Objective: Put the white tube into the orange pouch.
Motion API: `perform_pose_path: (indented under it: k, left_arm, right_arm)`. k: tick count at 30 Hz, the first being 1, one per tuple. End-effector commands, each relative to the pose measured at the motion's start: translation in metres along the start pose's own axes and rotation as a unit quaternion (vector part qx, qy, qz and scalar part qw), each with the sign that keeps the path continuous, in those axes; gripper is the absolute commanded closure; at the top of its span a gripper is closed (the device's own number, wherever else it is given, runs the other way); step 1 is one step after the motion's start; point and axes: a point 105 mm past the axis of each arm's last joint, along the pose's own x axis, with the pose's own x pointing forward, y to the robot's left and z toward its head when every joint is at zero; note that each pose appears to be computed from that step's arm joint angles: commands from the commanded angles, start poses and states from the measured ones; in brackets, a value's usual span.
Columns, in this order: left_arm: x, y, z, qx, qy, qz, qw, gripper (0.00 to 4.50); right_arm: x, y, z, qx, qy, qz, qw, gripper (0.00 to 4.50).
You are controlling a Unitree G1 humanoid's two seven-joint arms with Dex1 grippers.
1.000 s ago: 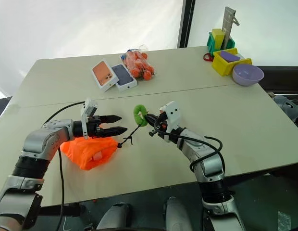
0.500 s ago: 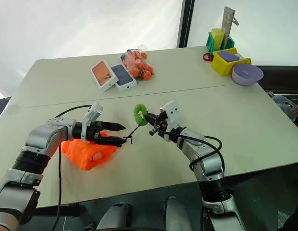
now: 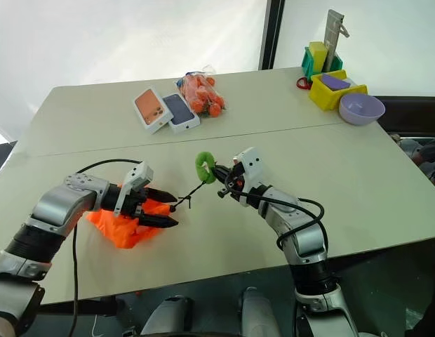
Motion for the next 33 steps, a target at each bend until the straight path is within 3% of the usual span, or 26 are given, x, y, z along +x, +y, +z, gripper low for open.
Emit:
perform_pose_path:
  k: [1, 33]
  left_arm:
    - [-0.001, -0.002, 0.002, 0.003, 0.008, 0.005, 1.000, 0.03]
    - [0.001, -0.001, 0.013, -0.018, -0.012, 0.005, 1.000, 0.03]
  right_arm:
    - [0.001, 0.007, 0.014, -0.015, -0.025, 0.014, 0.999, 4.50]
    - [0.002, 0.008, 0.013, -0.020, -0.025, 0.015, 0.999, 4.50]
